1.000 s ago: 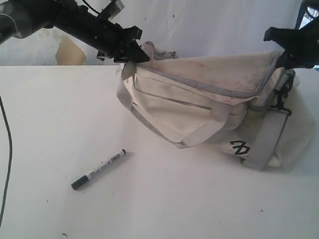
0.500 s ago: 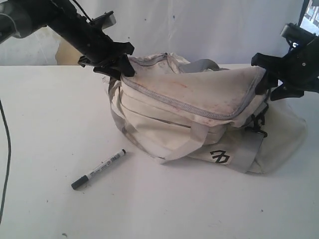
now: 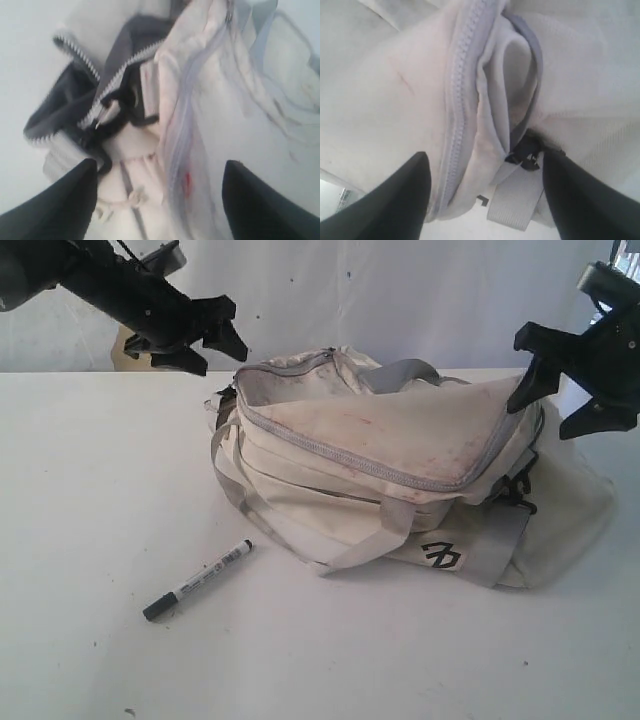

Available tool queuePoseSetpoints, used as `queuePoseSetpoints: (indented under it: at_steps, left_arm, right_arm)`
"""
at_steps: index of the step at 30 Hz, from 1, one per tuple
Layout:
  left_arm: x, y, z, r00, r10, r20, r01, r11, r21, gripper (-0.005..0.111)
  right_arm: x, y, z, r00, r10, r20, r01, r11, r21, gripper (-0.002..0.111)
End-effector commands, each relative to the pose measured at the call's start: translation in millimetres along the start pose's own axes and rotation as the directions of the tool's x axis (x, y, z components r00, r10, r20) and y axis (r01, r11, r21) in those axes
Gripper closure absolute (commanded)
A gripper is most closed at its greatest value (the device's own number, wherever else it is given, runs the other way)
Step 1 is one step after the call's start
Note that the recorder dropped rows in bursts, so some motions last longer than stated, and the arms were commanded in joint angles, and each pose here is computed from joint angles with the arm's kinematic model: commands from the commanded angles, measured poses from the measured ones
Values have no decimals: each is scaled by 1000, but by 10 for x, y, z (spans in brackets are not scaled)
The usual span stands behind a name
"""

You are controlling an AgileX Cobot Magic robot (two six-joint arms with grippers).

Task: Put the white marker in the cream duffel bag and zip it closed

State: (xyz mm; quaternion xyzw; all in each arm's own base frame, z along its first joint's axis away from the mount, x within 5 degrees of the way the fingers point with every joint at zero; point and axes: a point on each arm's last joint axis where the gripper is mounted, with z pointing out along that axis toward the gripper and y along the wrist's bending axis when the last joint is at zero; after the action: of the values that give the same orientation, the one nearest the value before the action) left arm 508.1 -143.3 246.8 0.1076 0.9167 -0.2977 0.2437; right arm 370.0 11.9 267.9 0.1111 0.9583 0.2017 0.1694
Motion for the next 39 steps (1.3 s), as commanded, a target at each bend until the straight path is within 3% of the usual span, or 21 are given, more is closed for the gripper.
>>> queuePoseSetpoints:
  at_steps: [1,6,14,20,28,31,36,37,39]
  left_arm:
    - [-210,-169,-63,974,47,220,-58,997,44,30]
    - [-301,-173,45,933,82,351,-79,997,-23,30]
    - [-75,106,585,966,2,257,-5,1000,11,30]
    - [-21,137,655,974,-38,222,28,998,50,30]
    - [40,161,777,979,22,205,-32,998,45,31]
    - [127,193,899,987,14,160,-23,998,55,45]
    - [229,210,980,996,1,87,-8,996,90,99]
    - [216,205,956,996,2,90,-10,996,92,106]
    - [183,179,899,995,5,100,-14,995,94,106]
  right_arm:
    - [45,-14,-18,997,39,-61,-40,999,-16,48]
    - [78,72,28,996,27,-85,-30,999,-41,48]
    - [76,169,188,998,17,-53,-17,1000,11,48]
    - [69,24,385,995,31,-96,-21,995,102,48]
    - [41,8,516,994,65,-90,-58,995,78,48]
    - [44,3,531,993,64,-96,-57,995,77,52]
    - [46,-10,565,992,65,-105,-57,995,80,78]
    - [46,-14,574,992,60,-107,-51,995,81,86]
    - [36,-20,590,994,36,-100,-28,997,78,103]
